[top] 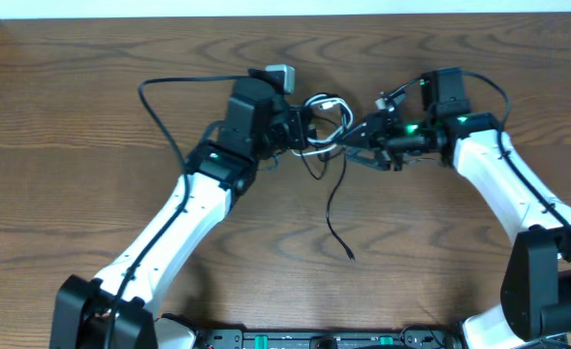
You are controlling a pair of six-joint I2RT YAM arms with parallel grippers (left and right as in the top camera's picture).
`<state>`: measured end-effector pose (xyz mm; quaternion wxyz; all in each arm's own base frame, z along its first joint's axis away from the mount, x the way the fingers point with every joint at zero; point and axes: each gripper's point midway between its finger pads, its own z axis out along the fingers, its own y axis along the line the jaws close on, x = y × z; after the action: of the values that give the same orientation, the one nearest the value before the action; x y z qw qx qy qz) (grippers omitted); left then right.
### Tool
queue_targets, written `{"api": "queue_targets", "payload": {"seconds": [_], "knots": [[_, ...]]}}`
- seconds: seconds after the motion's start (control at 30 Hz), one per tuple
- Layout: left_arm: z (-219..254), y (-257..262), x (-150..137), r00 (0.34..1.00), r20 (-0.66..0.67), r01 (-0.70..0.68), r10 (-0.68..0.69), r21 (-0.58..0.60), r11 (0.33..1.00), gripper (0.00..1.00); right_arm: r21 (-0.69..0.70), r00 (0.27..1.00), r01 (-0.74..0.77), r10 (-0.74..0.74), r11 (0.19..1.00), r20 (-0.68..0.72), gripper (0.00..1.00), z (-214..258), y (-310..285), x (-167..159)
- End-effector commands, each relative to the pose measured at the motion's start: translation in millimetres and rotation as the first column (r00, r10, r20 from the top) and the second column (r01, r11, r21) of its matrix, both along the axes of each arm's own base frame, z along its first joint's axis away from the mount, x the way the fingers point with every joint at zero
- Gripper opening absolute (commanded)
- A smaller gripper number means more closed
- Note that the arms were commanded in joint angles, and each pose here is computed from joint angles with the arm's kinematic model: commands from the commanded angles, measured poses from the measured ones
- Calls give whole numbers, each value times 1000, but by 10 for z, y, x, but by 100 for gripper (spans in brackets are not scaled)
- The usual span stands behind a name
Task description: Untangle cables
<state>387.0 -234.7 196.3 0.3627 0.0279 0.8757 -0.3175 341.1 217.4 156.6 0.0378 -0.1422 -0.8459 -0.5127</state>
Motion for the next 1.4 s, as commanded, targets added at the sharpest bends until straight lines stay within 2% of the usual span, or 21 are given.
{"api": "queue_targets", "payload": {"seconds": [0.0,0.13,0.3,0.4,0.6,0.9,1.13,1.37], "knots": [[93,-100,17,1000,5,-23,23,-50,999,7,-77,981,113,-124,991,-150,41,-116,40,0],[118,-125,19,1000,16,-17,18,-55,998,7,-106,958,160,-180,981,-224,39,-153,108,-18],[116,-125,17,1000,15,-17,18,-55,998,7,-132,950,193,-219,972,-222,35,-179,142,28],[116,-125,17,1000,15,-17,18,-55,998,8,-143,944,206,-235,968,-230,27,-195,141,33],[118,-125,18,1000,16,-18,18,-55,998,8,-169,929,240,-277,956,-247,23,-226,153,53],[117,-125,18,1000,15,-17,18,-55,998,8,-167,932,251,-284,954,-224,27,-203,299,71],[117,-125,18,1000,15,-17,18,-55,998,8,-182,943,267,-295,946,-151,29,-202,390,133],[117,-125,18,1000,16,-17,18,-54,998,7,-213,947,267,-297,940,-123,22,-242,461,102]]}}
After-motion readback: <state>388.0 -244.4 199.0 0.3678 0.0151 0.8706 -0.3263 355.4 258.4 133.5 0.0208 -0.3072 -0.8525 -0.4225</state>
